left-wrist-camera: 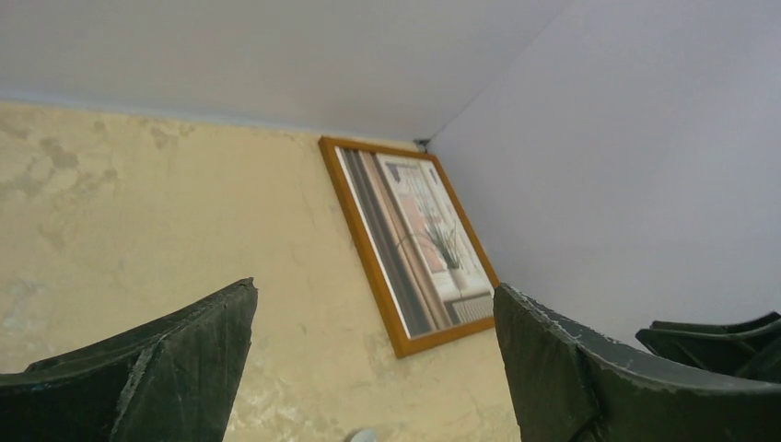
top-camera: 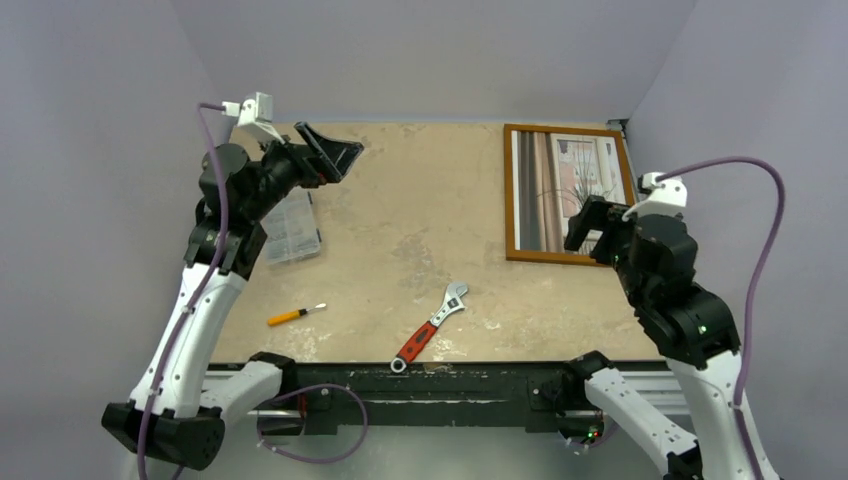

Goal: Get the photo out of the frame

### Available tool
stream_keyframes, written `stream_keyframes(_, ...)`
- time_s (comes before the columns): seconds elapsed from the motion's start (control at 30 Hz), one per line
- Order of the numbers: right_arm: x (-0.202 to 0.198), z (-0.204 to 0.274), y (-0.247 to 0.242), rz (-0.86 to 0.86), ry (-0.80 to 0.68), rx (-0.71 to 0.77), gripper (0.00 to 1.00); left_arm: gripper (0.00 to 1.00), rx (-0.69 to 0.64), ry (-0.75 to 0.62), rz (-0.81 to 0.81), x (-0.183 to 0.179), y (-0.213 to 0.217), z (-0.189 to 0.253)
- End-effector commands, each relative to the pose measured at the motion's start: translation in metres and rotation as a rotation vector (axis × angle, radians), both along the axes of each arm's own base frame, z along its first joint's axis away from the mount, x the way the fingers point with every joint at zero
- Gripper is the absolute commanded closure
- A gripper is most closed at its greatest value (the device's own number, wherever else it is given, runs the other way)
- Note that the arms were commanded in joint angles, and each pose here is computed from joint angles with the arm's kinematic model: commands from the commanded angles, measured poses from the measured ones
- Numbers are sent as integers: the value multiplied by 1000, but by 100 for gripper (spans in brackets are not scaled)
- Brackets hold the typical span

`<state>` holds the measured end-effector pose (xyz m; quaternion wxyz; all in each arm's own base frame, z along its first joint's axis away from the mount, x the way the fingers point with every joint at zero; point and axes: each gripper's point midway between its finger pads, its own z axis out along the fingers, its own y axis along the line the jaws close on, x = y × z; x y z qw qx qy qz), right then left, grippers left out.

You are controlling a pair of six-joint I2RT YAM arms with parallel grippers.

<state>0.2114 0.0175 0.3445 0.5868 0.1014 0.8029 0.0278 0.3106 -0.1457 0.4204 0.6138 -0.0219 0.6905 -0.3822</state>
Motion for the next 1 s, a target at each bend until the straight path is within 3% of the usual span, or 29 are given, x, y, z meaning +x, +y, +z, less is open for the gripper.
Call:
stream_keyframes(0.0,21,-20,7,-16,52,-1,1,4,-29,78,-113,1,-21,-6)
stream_keyframes(0.17,41,-58,12,-72,147,3,1,0,-17,143,-110,11,-26,-25)
stream_keyframes(0.47,86,-115,56,78,236,16,1,0,-30,255,68,31,-5,-64)
stream_keyframes(0.73,127,-172,75,121,398,-72,11,3,-79,340,-76,34,-32,-84)
stream_keyframes(0.97,164,-217,84,121,562,-172,29,7,-114,489,-297,34,-70,-109)
